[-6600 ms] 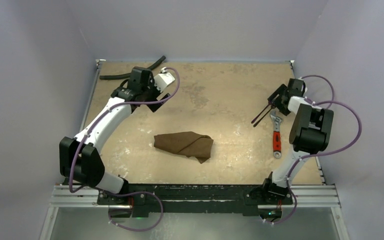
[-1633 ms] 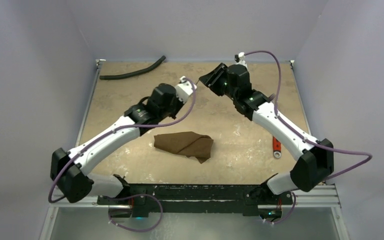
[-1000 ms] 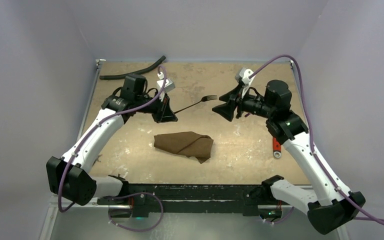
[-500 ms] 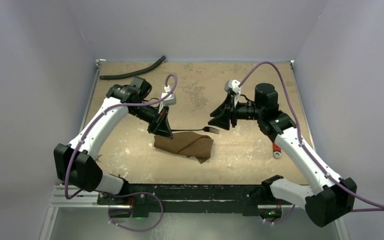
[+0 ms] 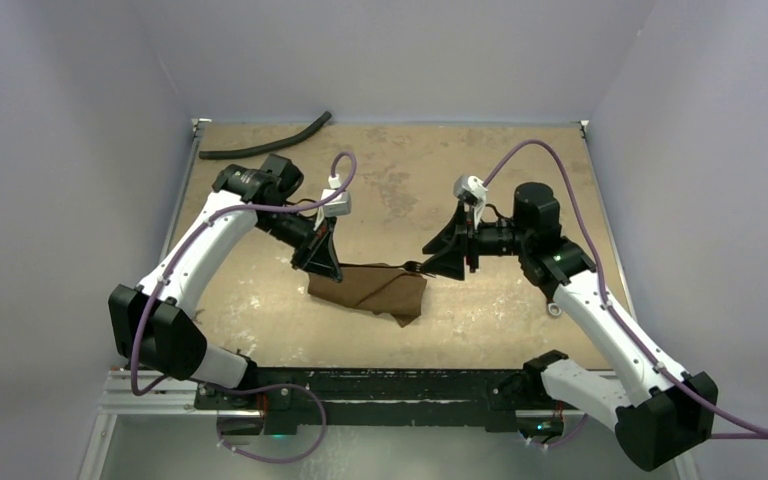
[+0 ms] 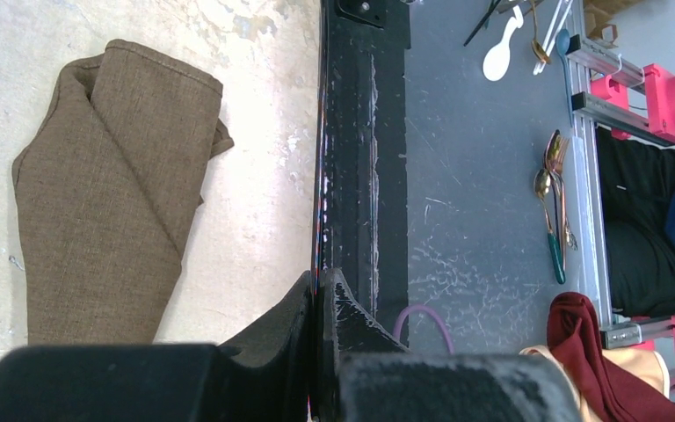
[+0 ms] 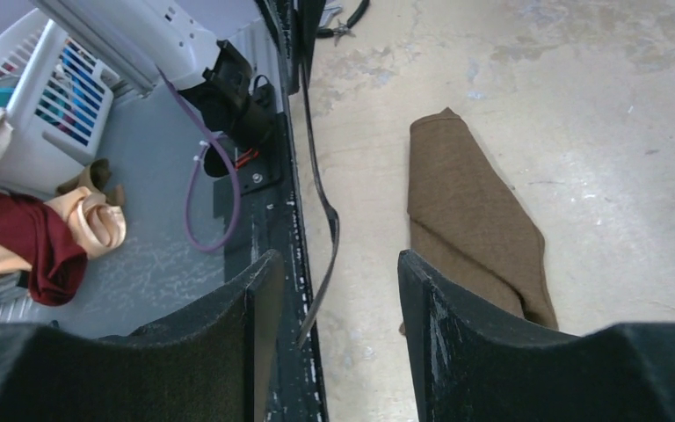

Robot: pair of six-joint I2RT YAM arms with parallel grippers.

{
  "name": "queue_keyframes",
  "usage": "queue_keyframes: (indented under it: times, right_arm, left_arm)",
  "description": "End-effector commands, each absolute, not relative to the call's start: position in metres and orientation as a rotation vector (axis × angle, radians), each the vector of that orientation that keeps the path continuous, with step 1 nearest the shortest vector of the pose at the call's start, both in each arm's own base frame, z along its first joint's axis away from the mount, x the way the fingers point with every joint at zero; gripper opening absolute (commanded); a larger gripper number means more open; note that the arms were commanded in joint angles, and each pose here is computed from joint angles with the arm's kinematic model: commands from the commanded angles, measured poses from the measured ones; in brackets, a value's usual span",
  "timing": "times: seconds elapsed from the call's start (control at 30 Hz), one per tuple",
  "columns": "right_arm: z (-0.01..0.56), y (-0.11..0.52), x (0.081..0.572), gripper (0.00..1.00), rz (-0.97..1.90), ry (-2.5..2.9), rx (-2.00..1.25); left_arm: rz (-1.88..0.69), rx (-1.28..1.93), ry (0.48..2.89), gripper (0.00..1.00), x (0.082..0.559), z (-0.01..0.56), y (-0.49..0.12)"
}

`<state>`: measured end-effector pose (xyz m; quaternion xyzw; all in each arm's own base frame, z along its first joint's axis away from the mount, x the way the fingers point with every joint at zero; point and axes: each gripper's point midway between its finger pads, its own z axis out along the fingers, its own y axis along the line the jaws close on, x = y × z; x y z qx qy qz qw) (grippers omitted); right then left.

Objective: Fold the napkin into a case and place the utensils inside
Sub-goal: Reset both arms

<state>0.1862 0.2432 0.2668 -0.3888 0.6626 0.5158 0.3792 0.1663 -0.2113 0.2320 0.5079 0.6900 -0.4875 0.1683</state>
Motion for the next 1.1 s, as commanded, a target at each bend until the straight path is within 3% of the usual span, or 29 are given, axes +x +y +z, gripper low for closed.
queue_keyframes:
  times: [0.0, 0.17, 0.47, 0.5, 0.6, 0.73, 0.77, 0.8, 0.93, 1.0, 1.07]
  right_arm:
    - [0.282, 0.244, 0.170, 0.54, 1.397, 1.649, -0.995]
    - [0.284, 0.247, 0.166, 0.51, 1.408, 1.666, -0.974]
    - [0.248, 0.255, 0.186, 0.38, 1.302, 1.887, -0.910]
    - [0.251, 0.255, 0.185, 0.33, 1.306, 1.877, -0.915]
    - [0.263, 0.256, 0.182, 0.00, 1.321, 1.827, -0.920]
    - [0.289, 0.257, 0.170, 0.00, 1.386, 1.713, -0.895]
    - [0.293, 0.257, 0.172, 0.00, 1.385, 1.709, -0.854]
    - [0.293, 0.256, 0.172, 0.00, 1.392, 1.723, -0.827]
    - [0.253, 0.254, 0.187, 0.00, 1.385, 2.029, -0.580]
    - [0.212, 0.247, 0.186, 0.00, 1.336, 2.288, -0.490]
    - [0.177, 0.237, 0.182, 0.00, 1.254, 2.491, -0.408]
  left_arm:
    - [-1.391, 1.469, 1.873, 0.00, 0.170, 0.244, -0.216]
    - [-1.378, 1.468, 1.875, 0.00, 0.172, 0.244, -0.216]
    - [-1.365, 1.477, 1.868, 0.00, 0.171, 0.247, -0.215]
    - [-1.368, 1.478, 1.868, 0.00, 0.171, 0.247, -0.215]
    - [-1.360, 1.491, 1.867, 0.00, 0.171, 0.246, -0.213]
    - [-1.328, 1.501, 1.887, 0.00, 0.173, 0.240, -0.211]
    - [-1.301, 1.489, 1.896, 0.11, 0.179, 0.237, -0.212]
    - [-1.257, 1.470, 1.915, 0.28, 0.188, 0.233, -0.213]
    - [-1.009, 1.319, 1.994, 0.72, 0.227, 0.225, -0.209]
    - [-0.862, 1.234, 2.033, 0.83, 0.247, 0.217, -0.202]
    - [-0.729, 1.202, 2.095, 0.84, 0.260, 0.200, -0.189]
